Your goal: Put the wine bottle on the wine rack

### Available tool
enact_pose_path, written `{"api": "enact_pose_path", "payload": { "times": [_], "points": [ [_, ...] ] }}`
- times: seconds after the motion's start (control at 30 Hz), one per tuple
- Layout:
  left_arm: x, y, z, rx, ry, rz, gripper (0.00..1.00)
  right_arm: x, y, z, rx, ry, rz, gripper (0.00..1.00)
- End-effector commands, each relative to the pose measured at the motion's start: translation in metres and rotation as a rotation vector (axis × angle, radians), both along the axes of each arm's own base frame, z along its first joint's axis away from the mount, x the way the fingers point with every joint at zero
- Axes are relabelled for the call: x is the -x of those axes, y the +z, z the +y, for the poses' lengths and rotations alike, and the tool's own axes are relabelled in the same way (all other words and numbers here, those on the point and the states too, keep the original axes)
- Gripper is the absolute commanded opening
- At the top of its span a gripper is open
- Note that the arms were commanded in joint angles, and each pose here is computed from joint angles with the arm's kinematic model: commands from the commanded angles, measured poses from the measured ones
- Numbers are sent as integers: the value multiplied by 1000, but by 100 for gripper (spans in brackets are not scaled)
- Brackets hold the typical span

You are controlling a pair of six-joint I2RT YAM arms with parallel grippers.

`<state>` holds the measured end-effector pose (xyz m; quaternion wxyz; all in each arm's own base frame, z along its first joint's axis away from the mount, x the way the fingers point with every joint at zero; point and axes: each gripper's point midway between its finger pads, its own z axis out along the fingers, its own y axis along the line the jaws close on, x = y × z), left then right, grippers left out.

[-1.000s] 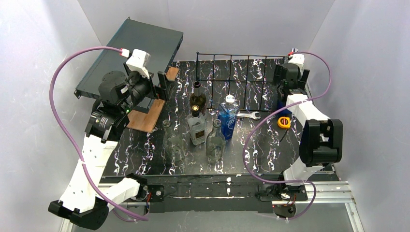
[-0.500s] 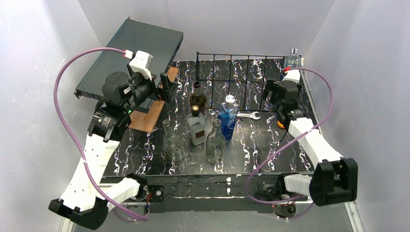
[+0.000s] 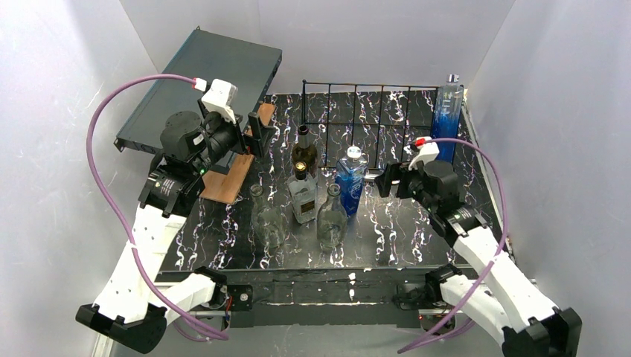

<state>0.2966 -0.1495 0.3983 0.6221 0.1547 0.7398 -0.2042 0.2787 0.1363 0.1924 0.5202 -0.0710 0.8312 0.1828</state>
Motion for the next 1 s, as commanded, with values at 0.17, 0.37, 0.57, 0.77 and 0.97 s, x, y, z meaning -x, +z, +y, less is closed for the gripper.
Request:
{"api": "enact_pose_path", "payload": {
  "times": [0.17,0.37,0.57,0.77,0.97],
  "points": [
    [-4,3,-1,10,7,-16,99,45,29,21,-124,134,-6,98],
    [-4,2,-3,15,1,-9,99,43,56,33,-135,153,-48,98],
    [-6,0,0,7,17,-12,99,39,68,52,-110,183,-68,98],
    [-6,-1,0,7,15,-11,99,47,79,73,-80,204,-98,98],
    [-6,-1,0,6,19,-12,99,47,80,87,-15,188,-127,98]
  ]
}}
